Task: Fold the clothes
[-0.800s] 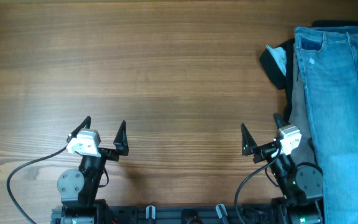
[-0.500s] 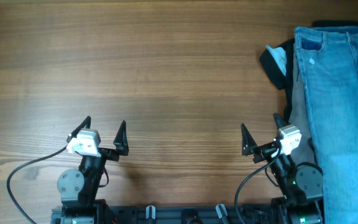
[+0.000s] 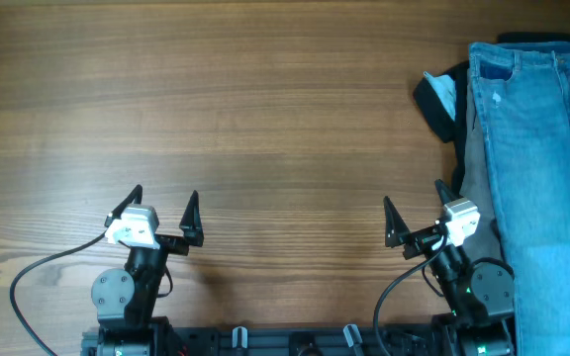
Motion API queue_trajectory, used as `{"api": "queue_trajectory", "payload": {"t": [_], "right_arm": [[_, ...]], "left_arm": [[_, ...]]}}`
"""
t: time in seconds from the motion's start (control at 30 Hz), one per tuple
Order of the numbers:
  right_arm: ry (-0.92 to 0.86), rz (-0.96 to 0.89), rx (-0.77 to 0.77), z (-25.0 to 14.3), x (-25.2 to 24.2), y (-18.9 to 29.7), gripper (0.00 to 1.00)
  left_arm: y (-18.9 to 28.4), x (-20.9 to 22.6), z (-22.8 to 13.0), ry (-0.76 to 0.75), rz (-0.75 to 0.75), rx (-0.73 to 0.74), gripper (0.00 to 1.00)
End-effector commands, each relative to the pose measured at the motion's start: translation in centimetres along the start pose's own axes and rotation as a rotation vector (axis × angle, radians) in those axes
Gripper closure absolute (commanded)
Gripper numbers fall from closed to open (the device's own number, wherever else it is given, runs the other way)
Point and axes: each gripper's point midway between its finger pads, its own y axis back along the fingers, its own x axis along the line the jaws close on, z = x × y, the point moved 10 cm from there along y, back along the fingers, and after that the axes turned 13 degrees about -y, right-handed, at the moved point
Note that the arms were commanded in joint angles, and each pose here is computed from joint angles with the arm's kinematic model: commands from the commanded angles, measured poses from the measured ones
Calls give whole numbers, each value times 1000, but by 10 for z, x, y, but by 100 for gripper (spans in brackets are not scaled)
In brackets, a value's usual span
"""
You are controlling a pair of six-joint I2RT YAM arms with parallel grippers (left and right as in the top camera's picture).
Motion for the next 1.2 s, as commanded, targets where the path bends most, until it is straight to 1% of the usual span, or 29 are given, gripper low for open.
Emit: {"api": "queue_trajectory", "payload": {"t": [0.0,0.13,0.27,0.37,0.43,0.5,0.57,0.63,0.67,0.8,0.83,0.87,0.9,0.93,0.97,1.0,1.03,1.07,1.13,1.17], "right_arm": [[-11,-13,-9,1,-1,0,0],[-6,12,-28,5,2,0,0],[25,16,-46,7,2,0,0],[30,31,-66,16,6,3,0],[8,46,-86,33,13,8,0],[-48,40,-90,63,23,16,0],[-64,9,1,83,30,18,0],[-89,-33,126,105,35,10,0],[-120,-81,267,127,38,-8,0],[-156,-185,613,172,39,-66,0],[-164,-202,675,176,38,-77,0],[-182,-185,771,181,38,-99,0],[-158,-142,809,181,37,-115,0],[-154,-186,812,182,30,-130,2],[-178,-303,785,183,18,-145,4],[-202,-463,718,187,-3,-161,4],[-219,-581,651,188,-24,-175,4],[-238,-643,608,187,-42,-185,6],[-284,-717,571,178,-80,-202,11],[-330,-783,559,166,-115,-212,15]], "left_arm": [[-1,-1,-4,-2,0,11,0],[-1,0,-2,-5,1,0,0],[-1,0,6,-15,0,-51,0],[0,-6,13,-27,-81,-98,0],[4,-7,29,-41,-98,-156,0],[15,-3,64,-60,-54,-239,0],[26,-1,96,-64,-34,-266,0],[30,0,115,-49,-40,-201,0],[27,2,133,-15,-54,-55,0],[5,10,178,50,-80,232,0],[-2,12,187,61,-85,279,0],[-13,16,196,78,-92,355,0],[-25,18,200,94,-98,424,0],[-33,20,200,104,-102,469,0],[-42,21,199,114,-105,511,0],[-51,23,194,114,-111,551,0],[-57,24,190,98,-119,572,0],[-62,24,188,103,-128,574,0],[-73,24,185,111,-149,579,0],[-79,25,181,115,-150,598,0]]}}
